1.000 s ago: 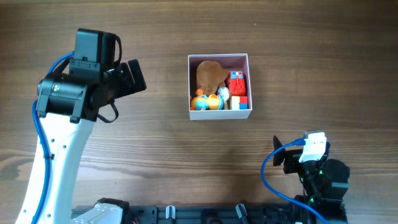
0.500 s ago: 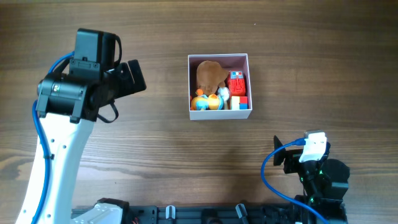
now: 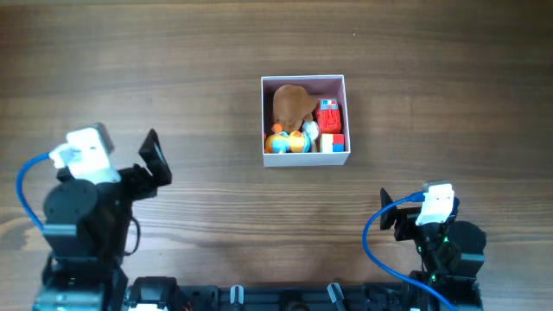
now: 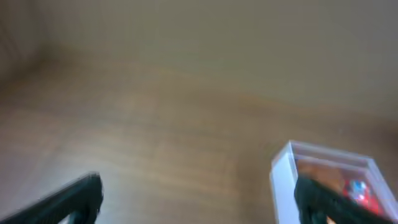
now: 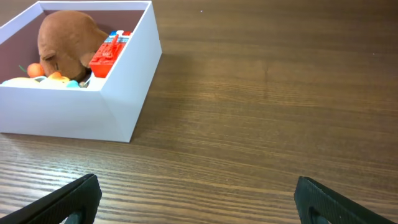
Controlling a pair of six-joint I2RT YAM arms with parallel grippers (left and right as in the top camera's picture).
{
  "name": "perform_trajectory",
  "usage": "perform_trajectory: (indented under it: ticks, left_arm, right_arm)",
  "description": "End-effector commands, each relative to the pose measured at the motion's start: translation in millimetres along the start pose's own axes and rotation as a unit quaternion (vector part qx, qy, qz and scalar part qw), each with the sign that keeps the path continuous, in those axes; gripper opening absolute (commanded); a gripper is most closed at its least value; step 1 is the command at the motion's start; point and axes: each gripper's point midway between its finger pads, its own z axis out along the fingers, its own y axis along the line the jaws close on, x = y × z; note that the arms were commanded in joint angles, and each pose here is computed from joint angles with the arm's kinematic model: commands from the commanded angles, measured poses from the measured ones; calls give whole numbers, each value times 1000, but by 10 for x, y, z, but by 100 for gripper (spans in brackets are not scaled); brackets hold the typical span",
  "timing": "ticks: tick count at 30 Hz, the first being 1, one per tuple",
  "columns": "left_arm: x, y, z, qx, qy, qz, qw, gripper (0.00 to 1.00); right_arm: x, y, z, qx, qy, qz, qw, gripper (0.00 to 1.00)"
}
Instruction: Pack container
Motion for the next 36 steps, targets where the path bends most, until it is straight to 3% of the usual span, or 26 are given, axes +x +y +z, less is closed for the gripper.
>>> perform_trajectory:
  ticks: [1,6,14,20,36]
  left_arm:
    - [482,-16,80,46,-32,18,998,100]
    - [1092,120,173,65,-70,13,995,100]
    - [1265,158,191,65,-79,13,995,100]
    - [1749,258,244,46,17,9,999,100]
    - [1816,270,242,44,31,8,999,100]
  right_arm:
    - [15,-25,4,8,0,-3,1000,100]
    - [15,-25,4,8,0,-3,1000,100]
    - [15,-25,4,8,0,-3,1000,100]
    - [15,-25,4,8,0,-3,1000,100]
    - [15,-25,4,8,0,-3,1000,100]
